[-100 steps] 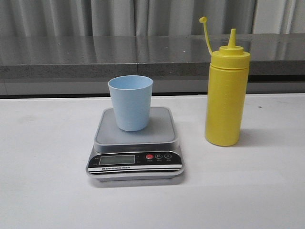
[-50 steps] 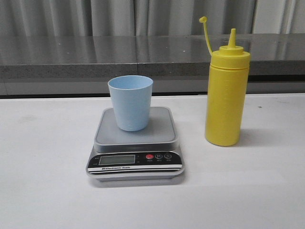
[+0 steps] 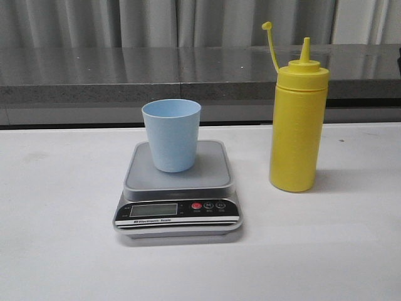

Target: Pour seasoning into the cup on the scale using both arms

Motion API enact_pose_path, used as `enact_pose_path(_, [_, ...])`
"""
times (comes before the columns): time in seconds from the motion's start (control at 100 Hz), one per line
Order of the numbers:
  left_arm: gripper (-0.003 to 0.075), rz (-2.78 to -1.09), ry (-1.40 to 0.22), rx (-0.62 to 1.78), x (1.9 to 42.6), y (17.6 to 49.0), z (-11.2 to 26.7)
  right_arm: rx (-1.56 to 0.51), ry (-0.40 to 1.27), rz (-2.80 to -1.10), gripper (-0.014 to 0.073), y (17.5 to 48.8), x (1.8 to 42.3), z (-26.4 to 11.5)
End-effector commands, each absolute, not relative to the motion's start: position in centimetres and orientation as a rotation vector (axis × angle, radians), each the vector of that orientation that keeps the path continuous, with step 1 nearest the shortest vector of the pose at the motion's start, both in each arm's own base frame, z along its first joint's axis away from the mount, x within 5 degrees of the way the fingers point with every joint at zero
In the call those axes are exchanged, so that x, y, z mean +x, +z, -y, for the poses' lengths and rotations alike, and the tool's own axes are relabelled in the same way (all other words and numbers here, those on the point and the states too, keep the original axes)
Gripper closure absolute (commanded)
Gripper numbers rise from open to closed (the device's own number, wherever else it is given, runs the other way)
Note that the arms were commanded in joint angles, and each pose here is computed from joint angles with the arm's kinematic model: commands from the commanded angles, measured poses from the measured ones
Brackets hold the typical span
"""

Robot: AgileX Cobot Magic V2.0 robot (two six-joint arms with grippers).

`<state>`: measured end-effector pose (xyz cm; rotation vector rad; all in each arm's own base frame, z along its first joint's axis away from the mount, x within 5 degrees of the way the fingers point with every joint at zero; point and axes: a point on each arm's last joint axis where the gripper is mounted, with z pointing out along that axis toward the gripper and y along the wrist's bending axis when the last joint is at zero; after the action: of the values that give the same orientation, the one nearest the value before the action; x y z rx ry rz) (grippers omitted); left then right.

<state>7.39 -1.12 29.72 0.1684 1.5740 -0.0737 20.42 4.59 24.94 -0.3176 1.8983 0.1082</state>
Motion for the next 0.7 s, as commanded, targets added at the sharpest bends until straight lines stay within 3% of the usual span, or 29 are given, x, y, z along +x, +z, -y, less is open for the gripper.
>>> enact_pose_path(0.0, [0.0738,-1.473,-0.085,0.158,7.3,31.3,1.2,-0.325,0.131,-1.796,0.0713,26.2,21.4,-5.1])
enact_pose_path(0.1, [0.0738,-1.473,-0.085,0.158,7.3,31.3,1.2,-0.328,0.132,-1.831,0.0673,25.3,21.9,-5.2])
enact_pose_path(0.19, [0.0738,-1.473,-0.085,0.158,7.3,31.3,1.2,-0.33,0.137,-1.829,0.0557,25.0,21.9,-5.2])
enact_pose_path(0.26, [0.0738,-1.473,-0.085,0.158,7.3,31.3,1.2,-0.331,0.15,-1.8,0.0398,24.8,21.7,-5.3])
enact_pose_path(0.4, [0.0738,-1.473,-0.085,0.158,7.3,31.3,1.2,-0.331,0.192,-1.705,-0.002,24.2,20.9,-5.4])
enact_pose_path(0.69, [0.0738,-1.473,-0.085,0.158,7.3,31.3,1.2,-0.329,0.245,-1.609,0.0011,22.7,19.1,-5.4])
